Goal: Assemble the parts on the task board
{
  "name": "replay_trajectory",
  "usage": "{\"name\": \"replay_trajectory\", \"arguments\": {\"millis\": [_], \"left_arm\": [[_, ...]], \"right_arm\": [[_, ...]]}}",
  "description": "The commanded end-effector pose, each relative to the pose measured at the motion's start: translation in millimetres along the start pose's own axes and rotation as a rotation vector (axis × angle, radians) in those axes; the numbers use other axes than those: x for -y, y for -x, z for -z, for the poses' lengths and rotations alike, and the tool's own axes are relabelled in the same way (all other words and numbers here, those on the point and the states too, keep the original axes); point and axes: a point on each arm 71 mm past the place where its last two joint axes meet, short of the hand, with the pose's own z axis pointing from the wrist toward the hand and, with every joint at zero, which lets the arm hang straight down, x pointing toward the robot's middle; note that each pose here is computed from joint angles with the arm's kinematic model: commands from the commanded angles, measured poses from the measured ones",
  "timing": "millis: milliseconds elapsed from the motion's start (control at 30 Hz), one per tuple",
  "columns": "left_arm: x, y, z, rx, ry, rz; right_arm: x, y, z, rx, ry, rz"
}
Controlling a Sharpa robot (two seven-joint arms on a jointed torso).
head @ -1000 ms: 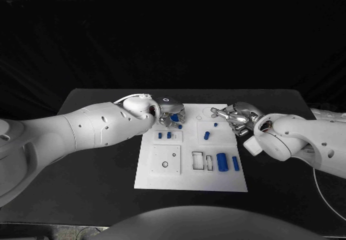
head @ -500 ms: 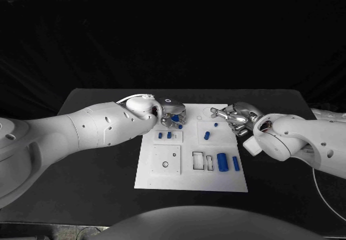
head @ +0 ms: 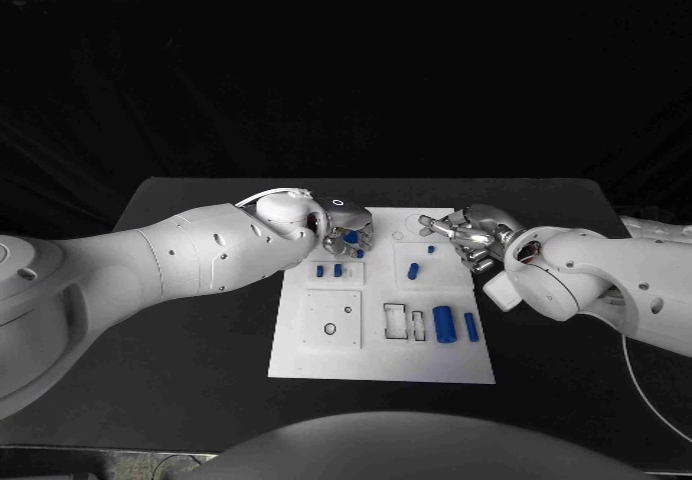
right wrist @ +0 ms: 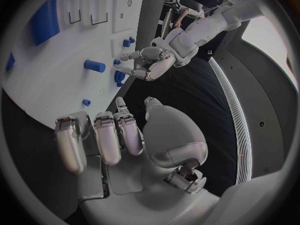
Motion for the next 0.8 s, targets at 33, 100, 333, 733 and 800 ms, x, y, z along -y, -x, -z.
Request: {"name": "replay_trajectory", "arguments": {"millis": [33,100,333,733,800], "left_arm": [[2.5,-2.6,-1.5,-0.041,-0.006,-0.007],[3.1,-2.8,-1.9,-0.046,-0.007,-0.012],[2.9,-3.7,-3.1,-0.064,-0.004,-0.020],[0.7,-4.4,-4.4,-0.068,0.002,-0.022],[0.3,-5.6,-4.6,-0.072,0.004,-0.021]], "right_arm": [[-0.2,-1.7,0.0,-0.016,0.001,-0.001],[-0.1,-1.7,0.0,-0.017,-0.001,-0.001],[0.2,-2.5,0.0,-0.023,-0.007,-0.001],[0.7,-2.8,0.2,-0.029,-0.013,-0.001],[0.8,-2.9,0.2,-0.030,-0.014,0.000]]}}
